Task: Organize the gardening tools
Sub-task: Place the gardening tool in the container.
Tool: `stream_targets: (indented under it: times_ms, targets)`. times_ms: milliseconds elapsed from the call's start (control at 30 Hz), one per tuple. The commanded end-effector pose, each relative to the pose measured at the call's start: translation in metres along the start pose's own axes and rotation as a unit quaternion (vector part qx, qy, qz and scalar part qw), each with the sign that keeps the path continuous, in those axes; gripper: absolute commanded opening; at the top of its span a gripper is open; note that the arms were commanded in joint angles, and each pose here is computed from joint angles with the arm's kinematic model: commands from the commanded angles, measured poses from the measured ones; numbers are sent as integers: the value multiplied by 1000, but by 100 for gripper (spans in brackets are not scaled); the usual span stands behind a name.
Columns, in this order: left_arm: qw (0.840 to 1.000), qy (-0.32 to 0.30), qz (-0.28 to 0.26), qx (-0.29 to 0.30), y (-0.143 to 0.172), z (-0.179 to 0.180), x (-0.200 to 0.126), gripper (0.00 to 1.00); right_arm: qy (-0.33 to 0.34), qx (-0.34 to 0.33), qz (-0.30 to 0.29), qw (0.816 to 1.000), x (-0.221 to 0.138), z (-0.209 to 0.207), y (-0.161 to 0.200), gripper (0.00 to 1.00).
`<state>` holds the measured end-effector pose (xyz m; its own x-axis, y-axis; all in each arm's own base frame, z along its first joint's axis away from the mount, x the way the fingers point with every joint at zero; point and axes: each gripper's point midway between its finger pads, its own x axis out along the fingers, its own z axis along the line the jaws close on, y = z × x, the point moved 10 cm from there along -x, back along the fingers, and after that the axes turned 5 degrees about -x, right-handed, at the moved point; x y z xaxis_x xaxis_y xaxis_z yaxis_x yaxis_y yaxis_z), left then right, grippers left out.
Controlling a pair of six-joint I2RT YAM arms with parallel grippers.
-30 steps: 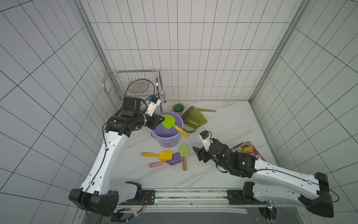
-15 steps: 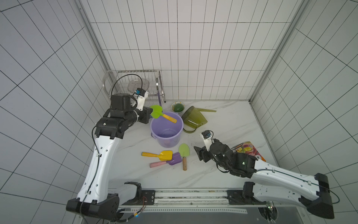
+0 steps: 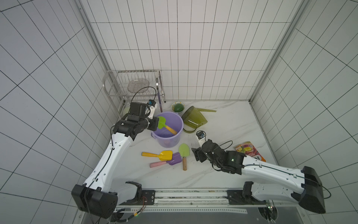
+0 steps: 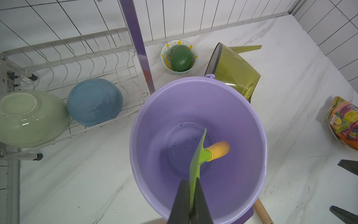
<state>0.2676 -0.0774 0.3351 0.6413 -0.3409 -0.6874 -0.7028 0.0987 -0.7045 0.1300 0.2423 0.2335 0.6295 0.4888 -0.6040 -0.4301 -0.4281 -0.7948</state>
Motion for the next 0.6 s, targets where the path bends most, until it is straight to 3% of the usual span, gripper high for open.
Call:
stream_targets:
  times_ms: [0, 233, 567]
  targets:
    - [1000, -19, -11, 7, -2, 4, 14, 0, -22, 26, 22, 999, 15, 3, 9, 78]
    - [998, -35, 45, -1, 9, 11, 41, 0, -64, 68, 53, 994, 42, 14, 15, 75]
    - [997, -47, 63, 4, 17, 16, 53, 2, -115, 122, 96, 981, 71, 30, 24, 67]
